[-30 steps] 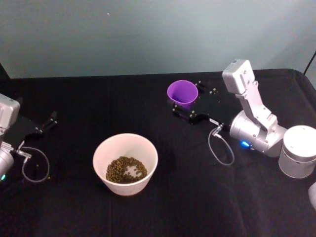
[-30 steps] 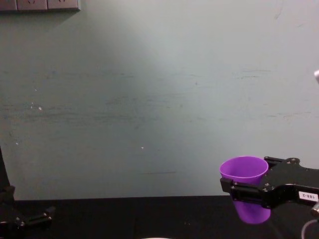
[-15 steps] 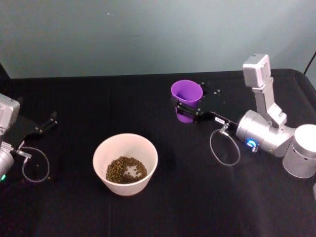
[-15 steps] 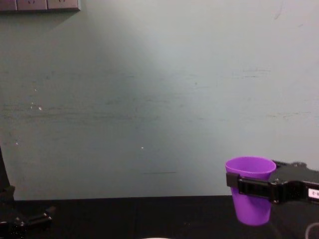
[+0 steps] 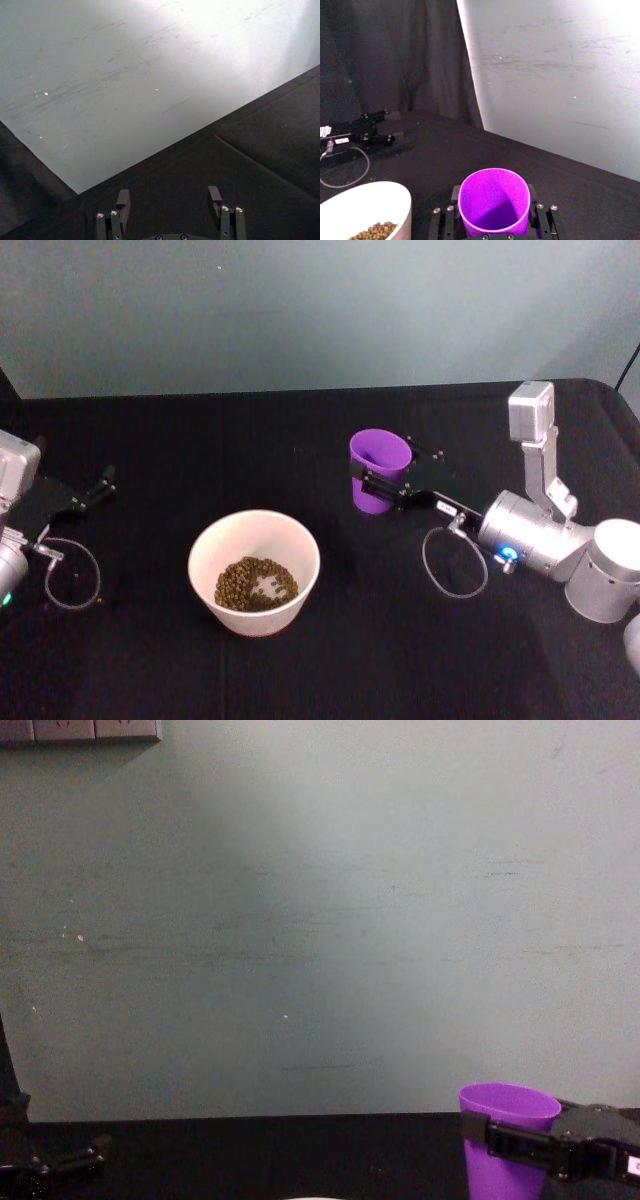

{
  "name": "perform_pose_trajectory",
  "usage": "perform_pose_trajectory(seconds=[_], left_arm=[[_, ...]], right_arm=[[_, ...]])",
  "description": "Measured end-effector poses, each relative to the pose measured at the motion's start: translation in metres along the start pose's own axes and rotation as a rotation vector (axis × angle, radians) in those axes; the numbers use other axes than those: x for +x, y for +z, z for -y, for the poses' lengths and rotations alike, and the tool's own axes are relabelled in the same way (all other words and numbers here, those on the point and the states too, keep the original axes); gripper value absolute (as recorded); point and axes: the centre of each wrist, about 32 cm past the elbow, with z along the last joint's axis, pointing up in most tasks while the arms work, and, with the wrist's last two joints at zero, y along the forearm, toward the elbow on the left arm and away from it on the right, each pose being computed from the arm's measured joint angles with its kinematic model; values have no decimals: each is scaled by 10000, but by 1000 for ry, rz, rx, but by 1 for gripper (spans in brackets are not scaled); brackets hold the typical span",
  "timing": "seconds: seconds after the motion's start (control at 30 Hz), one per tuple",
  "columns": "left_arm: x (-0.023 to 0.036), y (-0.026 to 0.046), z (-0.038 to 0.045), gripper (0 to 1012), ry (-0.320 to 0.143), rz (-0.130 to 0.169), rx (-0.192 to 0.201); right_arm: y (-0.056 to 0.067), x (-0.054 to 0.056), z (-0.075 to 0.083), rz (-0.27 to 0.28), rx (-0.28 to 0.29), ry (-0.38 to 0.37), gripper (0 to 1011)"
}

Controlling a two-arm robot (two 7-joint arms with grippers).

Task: Pick up the cup and pour the mung beans from the cup into the bowl.

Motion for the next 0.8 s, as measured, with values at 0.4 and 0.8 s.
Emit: perform_pose_trajectory(seconds=[0.4,0.8], left_arm=[[0,0,0,1011,0,0,0],[0,0,0,1011,0,0,0]], right_arm=[[-183,-49,28,78,1,18,738],[-297,-110,45,151,-12,27,739]])
